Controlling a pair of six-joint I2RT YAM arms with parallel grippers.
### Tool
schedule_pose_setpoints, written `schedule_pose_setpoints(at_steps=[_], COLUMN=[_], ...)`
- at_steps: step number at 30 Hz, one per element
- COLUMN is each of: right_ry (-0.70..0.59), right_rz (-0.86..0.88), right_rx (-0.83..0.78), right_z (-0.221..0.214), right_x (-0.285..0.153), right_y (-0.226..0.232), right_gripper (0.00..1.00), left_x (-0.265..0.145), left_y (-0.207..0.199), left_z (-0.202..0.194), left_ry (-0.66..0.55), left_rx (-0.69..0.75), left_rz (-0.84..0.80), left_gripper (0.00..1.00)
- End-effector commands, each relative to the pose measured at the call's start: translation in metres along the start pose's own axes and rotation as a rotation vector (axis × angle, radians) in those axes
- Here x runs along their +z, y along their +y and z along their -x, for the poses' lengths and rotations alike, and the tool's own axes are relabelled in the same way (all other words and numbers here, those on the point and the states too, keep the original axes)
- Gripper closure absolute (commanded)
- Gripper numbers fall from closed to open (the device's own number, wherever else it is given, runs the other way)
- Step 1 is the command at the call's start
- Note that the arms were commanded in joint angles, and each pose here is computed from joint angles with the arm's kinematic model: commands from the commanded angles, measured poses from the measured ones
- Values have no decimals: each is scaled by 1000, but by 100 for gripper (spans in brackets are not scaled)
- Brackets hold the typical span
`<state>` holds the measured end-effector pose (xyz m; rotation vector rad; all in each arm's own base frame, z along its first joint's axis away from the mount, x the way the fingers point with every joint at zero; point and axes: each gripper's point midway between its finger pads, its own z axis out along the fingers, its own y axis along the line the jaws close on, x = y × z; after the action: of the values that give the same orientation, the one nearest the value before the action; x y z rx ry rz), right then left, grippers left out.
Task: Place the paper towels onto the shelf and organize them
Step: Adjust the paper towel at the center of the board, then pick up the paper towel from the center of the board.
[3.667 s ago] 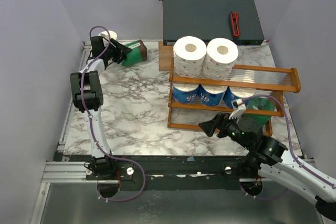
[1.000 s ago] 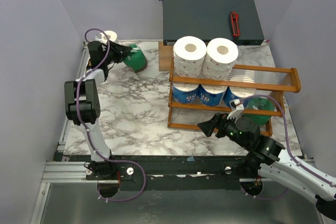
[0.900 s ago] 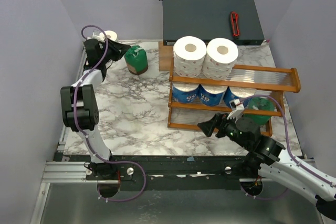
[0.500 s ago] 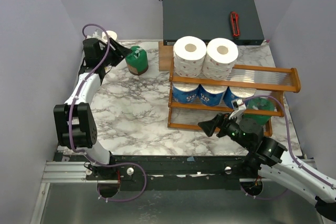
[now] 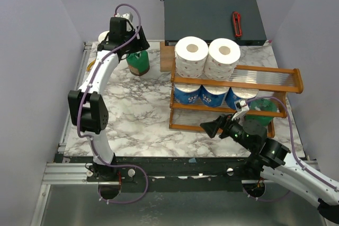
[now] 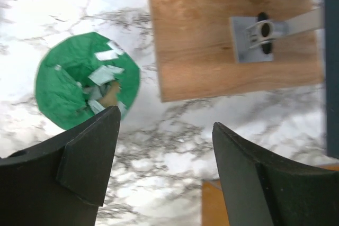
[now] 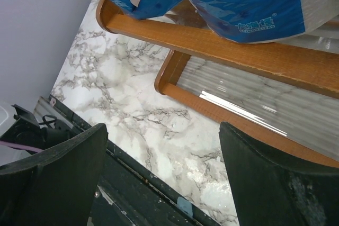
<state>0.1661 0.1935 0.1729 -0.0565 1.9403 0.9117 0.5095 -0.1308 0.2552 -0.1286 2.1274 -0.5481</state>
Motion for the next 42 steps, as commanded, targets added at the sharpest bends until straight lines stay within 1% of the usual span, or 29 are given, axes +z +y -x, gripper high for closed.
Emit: schedule_pose_setpoints(at_steps=[1, 5, 11, 16, 19, 26, 37, 42], right_ry=[1, 3, 19, 19, 20, 25, 30, 32], right_rz=[4, -4, -16, -25, -26, -30, -39, -42], right_rx=[-5, -9, -18, -20, -20, -22, -21, -21], right_z=[1, 0, -3, -4, -4, -6, -7, -8], right_x=[-1, 1, 4, 6, 6, 7, 8, 9], right_y=[1, 0, -2, -4, -4, -5, -7, -7], right_gripper=[11, 10, 10, 10, 10, 10, 10, 10], left_x=[16, 28, 48, 62, 66, 78, 95, 100], left_y=[37, 40, 35, 40, 47, 53, 63, 65], left_z=[-13, -11, -16, -24, -26, -35, -50, -57], left_ry=[107, 110, 145, 168, 173, 202, 242, 261], left_rx=[135, 175, 189, 213, 223, 227, 222, 215], left_rz=[183, 193, 166, 193, 220, 226, 238, 233], left_gripper=[21, 16, 15, 15, 16, 20, 22, 26])
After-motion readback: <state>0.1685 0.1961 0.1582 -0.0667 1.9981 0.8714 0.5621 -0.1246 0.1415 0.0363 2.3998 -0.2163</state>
